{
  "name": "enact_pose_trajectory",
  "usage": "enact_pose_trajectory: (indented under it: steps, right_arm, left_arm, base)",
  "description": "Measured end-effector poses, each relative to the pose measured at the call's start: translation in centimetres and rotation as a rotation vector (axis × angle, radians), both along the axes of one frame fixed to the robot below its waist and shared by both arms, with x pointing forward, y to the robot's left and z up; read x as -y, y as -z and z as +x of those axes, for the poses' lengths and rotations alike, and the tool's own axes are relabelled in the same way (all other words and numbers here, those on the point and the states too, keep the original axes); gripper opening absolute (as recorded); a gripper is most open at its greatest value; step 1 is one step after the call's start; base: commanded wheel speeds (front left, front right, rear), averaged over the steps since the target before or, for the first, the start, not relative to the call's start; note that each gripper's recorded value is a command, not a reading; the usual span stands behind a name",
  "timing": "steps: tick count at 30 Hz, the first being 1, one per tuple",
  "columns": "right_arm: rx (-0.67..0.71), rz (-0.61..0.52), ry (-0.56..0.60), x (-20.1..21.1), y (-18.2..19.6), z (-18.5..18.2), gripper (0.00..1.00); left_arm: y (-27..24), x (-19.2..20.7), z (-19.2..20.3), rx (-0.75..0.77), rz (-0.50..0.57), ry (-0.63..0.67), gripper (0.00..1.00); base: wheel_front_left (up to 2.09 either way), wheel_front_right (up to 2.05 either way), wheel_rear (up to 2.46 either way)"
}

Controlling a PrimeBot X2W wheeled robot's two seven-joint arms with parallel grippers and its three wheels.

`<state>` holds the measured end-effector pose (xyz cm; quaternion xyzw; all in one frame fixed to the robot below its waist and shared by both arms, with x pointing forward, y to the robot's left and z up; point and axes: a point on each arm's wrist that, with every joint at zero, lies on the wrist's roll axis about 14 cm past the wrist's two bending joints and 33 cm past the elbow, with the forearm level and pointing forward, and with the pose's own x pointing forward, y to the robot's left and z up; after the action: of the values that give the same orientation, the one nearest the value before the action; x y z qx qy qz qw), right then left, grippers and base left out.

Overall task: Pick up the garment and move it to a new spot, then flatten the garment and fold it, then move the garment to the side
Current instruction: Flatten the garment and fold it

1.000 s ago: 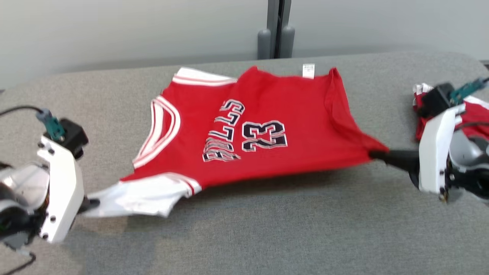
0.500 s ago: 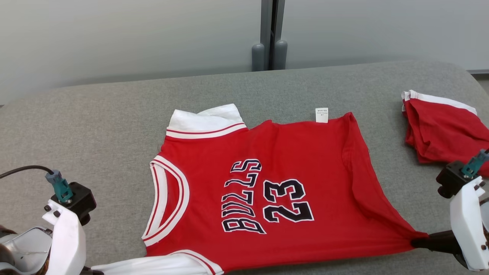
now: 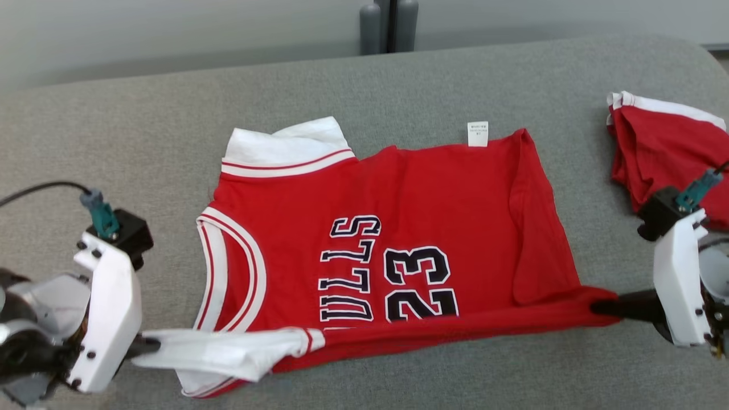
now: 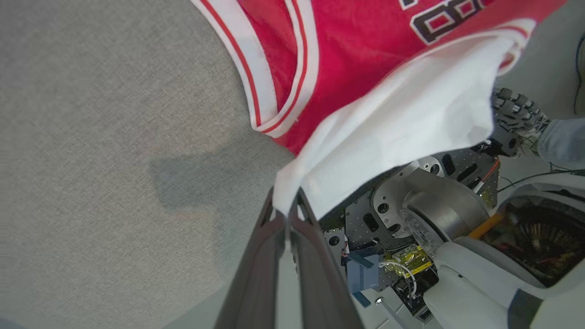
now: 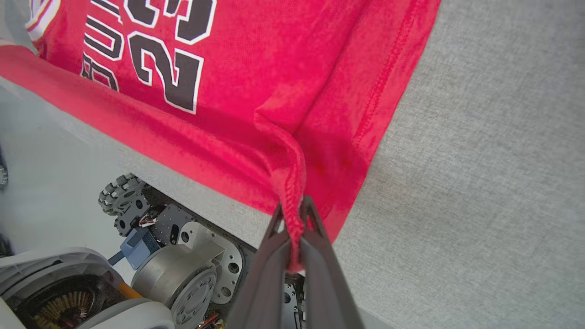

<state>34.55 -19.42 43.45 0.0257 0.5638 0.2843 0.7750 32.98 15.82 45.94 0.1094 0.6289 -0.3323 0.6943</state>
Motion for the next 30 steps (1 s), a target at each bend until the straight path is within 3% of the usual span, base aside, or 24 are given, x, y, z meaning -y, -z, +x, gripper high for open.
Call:
enact_pose_trajectory:
  steps: [17,18,19,20,21,25,30]
  right_arm:
    - [-0.023,0.013,0.136,0.0,3.5,5.6,0.00]
    - [-0.020,0.015,0.140,-0.1,3.7,5.7,0.23]
    - [-0.009,0.020,0.146,-0.3,3.8,6.0,0.81]
    - [0.004,0.031,0.152,-0.6,3.7,6.3,1.00]
    - [0.021,0.039,0.161,-0.7,3.6,6.7,1.00]
    - [0.081,0.069,0.200,-0.8,2.7,7.6,1.00]
    - [0.295,0.153,0.295,-0.4,-0.8,10.0,1.00]
  left_arm:
    - [4.4,3.5,9.3,0.007,0.007,0.025,0.00]
    - [4.8,3.5,9.4,0.001,0.009,0.024,0.00]
    - [5.1,3.4,9.5,0.000,0.014,0.022,0.00]
    - [5.3,3.6,9.9,0.011,0.009,0.015,0.46]
    - [5.2,3.8,10.2,0.028,-0.005,0.011,1.00]
    - [4.8,3.9,10.5,0.055,-0.023,0.002,1.00]
    - [3.0,4.0,10.7,0.145,-0.085,-0.027,1.00]
  base:
    - [0.00,0.00,0.00]
    - [0.00,0.00,0.00]
    - [0.00,0.00,0.00]
    - [0.00,0.00,0.00]
    - [0.00,0.00,0.00]
    - [0.00,0.00,0.00]
    - [0.00,0.00,0.00]
